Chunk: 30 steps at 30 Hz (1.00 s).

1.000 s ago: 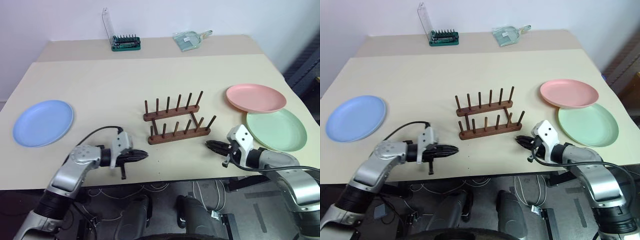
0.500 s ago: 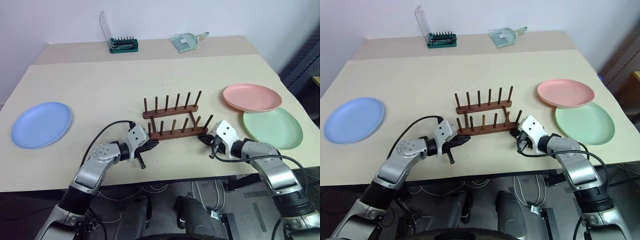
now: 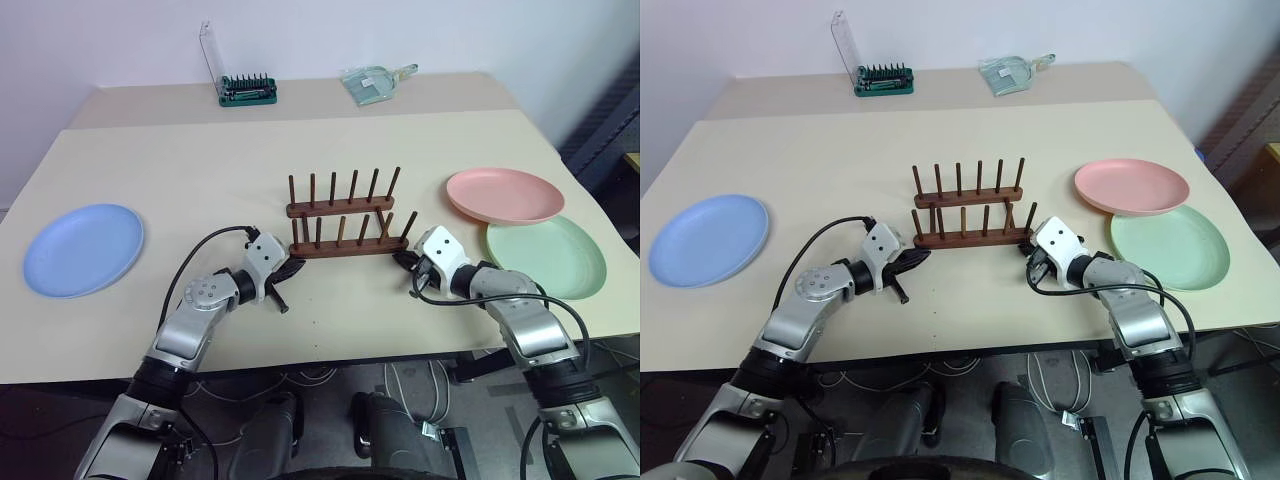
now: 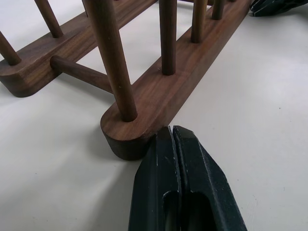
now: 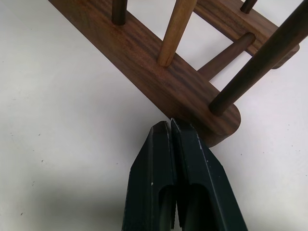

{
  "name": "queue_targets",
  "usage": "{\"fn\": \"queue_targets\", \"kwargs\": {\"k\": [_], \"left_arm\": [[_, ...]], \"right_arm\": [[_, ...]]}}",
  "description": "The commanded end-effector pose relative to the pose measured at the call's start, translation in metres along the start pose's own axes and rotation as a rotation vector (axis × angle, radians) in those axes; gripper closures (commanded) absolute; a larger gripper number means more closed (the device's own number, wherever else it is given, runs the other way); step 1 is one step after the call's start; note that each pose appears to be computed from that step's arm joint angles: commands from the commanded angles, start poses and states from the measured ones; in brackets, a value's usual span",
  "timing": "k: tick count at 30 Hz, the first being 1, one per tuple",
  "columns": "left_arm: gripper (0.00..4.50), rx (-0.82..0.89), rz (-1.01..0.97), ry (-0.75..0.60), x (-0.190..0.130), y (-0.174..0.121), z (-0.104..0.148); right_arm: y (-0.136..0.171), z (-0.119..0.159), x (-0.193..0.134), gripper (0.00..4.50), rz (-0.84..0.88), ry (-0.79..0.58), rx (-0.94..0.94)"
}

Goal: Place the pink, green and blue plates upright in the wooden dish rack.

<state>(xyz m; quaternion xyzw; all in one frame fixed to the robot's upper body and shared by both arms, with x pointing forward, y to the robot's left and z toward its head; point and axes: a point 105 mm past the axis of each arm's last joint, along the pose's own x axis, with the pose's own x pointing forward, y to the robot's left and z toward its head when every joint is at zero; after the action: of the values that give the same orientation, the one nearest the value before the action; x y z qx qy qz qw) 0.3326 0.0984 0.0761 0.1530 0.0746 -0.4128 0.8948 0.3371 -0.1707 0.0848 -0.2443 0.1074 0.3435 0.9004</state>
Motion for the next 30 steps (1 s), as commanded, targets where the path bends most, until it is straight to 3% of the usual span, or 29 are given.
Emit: {"fn": "queue_targets", "kwargs": {"k": [1,2,3,7,10,11,17,27,30], "left_arm": [[4.5,-0.017,-0.052,0.035,-0.014,-0.01,-0.011],[4.5,-0.017,-0.071,0.029,-0.017,-0.013,-0.009],[4.5,-0.017,-0.095,0.016,-0.02,-0.018,-0.006],[4.5,-0.014,-0.163,-0.041,-0.029,-0.03,0.008],[4.5,-0.013,-0.269,-0.129,-0.034,-0.047,0.029],[4.5,-0.008,-0.296,-0.165,-0.033,-0.051,0.036],[4.5,-0.006,-0.321,-0.329,-0.026,-0.051,0.07],[4.5,-0.014,-0.33,-0.332,-0.027,-0.056,0.067],[4.5,-0.037,-0.313,-0.327,-0.029,-0.055,0.059]], "right_arm": [[-0.013,0.01,-0.03,4.43,0.009,-0.009,-0.023],[-0.015,0.014,-0.037,3.93,0.013,-0.015,-0.024],[-0.021,0.018,-0.044,3.74,0.006,-0.015,-0.007],[-0.03,0.025,-0.069,1.93,0.027,0.027,-0.045],[-0.063,0.039,-0.088,0.35,-0.072,0.094,-0.178],[-0.078,0.043,-0.09,0.03,-0.123,0.127,-0.241],[-0.125,0.035,-0.067,0.03,-0.27,0.237,-0.331],[-0.143,0.007,-0.043,0.03,-0.302,0.321,-0.312],[-0.141,0.005,-0.041,0.85,-0.281,0.325,-0.338]]}}
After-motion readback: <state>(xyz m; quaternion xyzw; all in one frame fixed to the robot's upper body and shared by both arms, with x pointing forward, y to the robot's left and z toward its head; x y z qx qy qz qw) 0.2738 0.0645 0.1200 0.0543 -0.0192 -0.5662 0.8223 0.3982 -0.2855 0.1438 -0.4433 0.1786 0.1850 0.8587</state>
